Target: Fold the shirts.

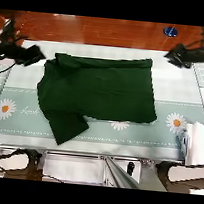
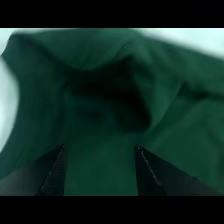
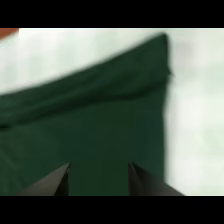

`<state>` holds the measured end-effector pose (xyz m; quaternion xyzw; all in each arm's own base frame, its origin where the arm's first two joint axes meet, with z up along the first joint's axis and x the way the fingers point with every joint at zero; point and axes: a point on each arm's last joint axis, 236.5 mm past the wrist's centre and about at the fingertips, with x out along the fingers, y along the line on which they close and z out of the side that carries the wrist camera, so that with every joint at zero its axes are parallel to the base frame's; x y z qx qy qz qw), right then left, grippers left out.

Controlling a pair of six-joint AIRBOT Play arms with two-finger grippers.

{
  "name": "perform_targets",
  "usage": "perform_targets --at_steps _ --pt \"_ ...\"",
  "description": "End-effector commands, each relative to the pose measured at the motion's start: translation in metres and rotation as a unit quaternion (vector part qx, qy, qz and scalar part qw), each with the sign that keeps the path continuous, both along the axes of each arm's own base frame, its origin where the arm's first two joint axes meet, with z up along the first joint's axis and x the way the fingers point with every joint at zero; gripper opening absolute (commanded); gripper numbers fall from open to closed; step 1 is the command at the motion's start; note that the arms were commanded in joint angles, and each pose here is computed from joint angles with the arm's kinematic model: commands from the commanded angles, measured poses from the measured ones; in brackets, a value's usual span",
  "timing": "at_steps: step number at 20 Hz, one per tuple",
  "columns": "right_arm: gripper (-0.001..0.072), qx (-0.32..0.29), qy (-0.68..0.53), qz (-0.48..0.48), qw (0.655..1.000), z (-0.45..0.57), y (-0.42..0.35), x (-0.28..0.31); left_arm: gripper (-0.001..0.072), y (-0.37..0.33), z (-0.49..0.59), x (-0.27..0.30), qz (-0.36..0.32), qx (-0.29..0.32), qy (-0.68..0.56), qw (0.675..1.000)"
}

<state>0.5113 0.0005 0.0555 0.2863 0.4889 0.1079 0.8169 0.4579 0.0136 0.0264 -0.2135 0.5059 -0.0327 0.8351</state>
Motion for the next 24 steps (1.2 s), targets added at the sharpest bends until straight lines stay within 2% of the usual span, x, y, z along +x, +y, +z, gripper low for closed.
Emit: perform_targets --at_steps 1,3,5,7,9,11,15,17,20,21,22,23,24 --pt "0.0417 -0.052 0.067 -0.025 0.996 -0.014 -0.053 -0.078 0.0505 0.033 -0.027 -0.087 -0.029 -0.018 0.119 0.992" --pt "0.0417 -0.045 0.072 -0.065 0.994 -0.036 -0.054 -0.123 0.0505 0.034 -0.052 -0.134 -0.009 -0.044 0.155 0.987" --pt "0.0417 -0.031 0.068 -0.074 0.994 -0.057 -0.033 -0.169 0.0504 0.029 -0.078 -0.176 0.039 -0.090 0.198 0.975" --pt "0.0416 -0.016 0.055 -0.094 0.994 -0.067 -0.015 -0.197 0.0504 0.014 -0.091 -0.193 0.072 -0.171 0.205 0.961" --pt "0.0415 0.028 0.039 -0.100 0.994 -0.065 0.009 -0.211 0.0504 0.009 -0.097 -0.193 0.096 -0.214 0.186 0.954" --pt "0.0414 0.053 0.029 -0.099 0.993 -0.061 0.023 -0.218 0.0504 0.010 -0.107 -0.193 0.111 -0.211 0.180 0.954" --pt "0.0414 0.061 0.039 -0.086 0.994 -0.061 0.031 -0.227 0.0503 0.000 -0.125 -0.196 0.138 -0.232 0.194 0.943" --pt "0.0413 0.062 0.039 -0.087 0.994 -0.061 0.031 -0.226 0.0503 -0.009 -0.133 -0.196 0.139 -0.243 0.202 0.939" --pt "0.0413 0.063 0.040 -0.089 0.993 -0.061 0.031 -0.226 0.0489 -0.029 -0.137 -0.188 0.104 -0.248 0.197 0.943" --pt "0.0413 0.061 0.041 -0.092 0.993 -0.062 0.029 -0.226 0.0410 -0.036 -0.138 -0.188 0.093 -0.247 0.201 0.943" --pt "0.0413 0.048 0.044 -0.105 0.992 -0.066 0.021 -0.226 0.0180 -0.041 -0.139 -0.189 0.079 -0.244 0.203 0.945" --pt "0.0413 0.021 0.059 -0.132 0.989 -0.076 0.003 -0.229 0.0022 -0.044 -0.137 -0.190 0.064 -0.242 0.201 0.947" --pt "0.0413 -0.013 0.086 -0.159 0.983 -0.088 -0.018 -0.239 0.0020 -0.047 -0.134 -0.191 0.049 -0.243 0.199 0.948"
